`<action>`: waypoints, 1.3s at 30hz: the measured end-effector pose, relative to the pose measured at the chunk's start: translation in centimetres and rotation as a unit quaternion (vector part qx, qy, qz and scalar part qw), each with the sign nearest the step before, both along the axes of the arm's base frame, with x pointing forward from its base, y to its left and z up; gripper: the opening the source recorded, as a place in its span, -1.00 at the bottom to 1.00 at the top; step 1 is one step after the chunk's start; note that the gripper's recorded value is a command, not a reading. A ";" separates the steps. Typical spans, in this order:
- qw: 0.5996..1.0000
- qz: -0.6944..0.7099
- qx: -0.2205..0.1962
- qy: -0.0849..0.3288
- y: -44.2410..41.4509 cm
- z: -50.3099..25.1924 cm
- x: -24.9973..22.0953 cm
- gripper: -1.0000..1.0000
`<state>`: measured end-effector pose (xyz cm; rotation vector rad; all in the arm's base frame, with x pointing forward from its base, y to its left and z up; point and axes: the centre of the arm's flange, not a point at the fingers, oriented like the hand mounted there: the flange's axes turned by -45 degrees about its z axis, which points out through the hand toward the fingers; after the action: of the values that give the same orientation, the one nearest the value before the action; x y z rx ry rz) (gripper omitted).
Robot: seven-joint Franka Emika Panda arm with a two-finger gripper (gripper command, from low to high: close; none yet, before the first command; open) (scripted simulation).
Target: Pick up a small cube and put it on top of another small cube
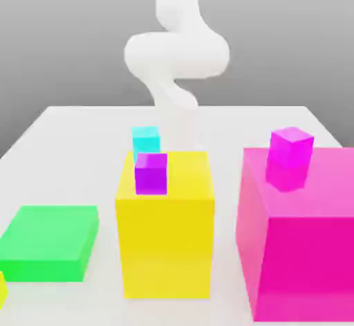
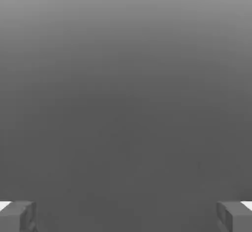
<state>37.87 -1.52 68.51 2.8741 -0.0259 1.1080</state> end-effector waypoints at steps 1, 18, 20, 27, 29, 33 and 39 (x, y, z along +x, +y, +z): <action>1.000 -0.005 -0.012 0.014 -0.8 -1.2 1.3 0.00; 0.965 -0.029 -0.074 0.250 -19.7 -25.7 12.4 0.00; 0.959 -0.028 -0.065 0.273 -22.5 -29.0 12.1 0.00; 0.942 0.005 -0.021 0.336 -28.7 -40.8 10.3 0.00; 0.937 0.013 -0.003 0.348 -30.3 -44.1 9.2 0.00; 0.933 0.023 0.022 0.359 -32.1 -50.6 7.7 0.00; 0.932 0.025 0.024 0.360 -32.1 -54.7 7.6 -1.00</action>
<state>45.43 -33.65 13.85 3.1412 0.0544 -0.0001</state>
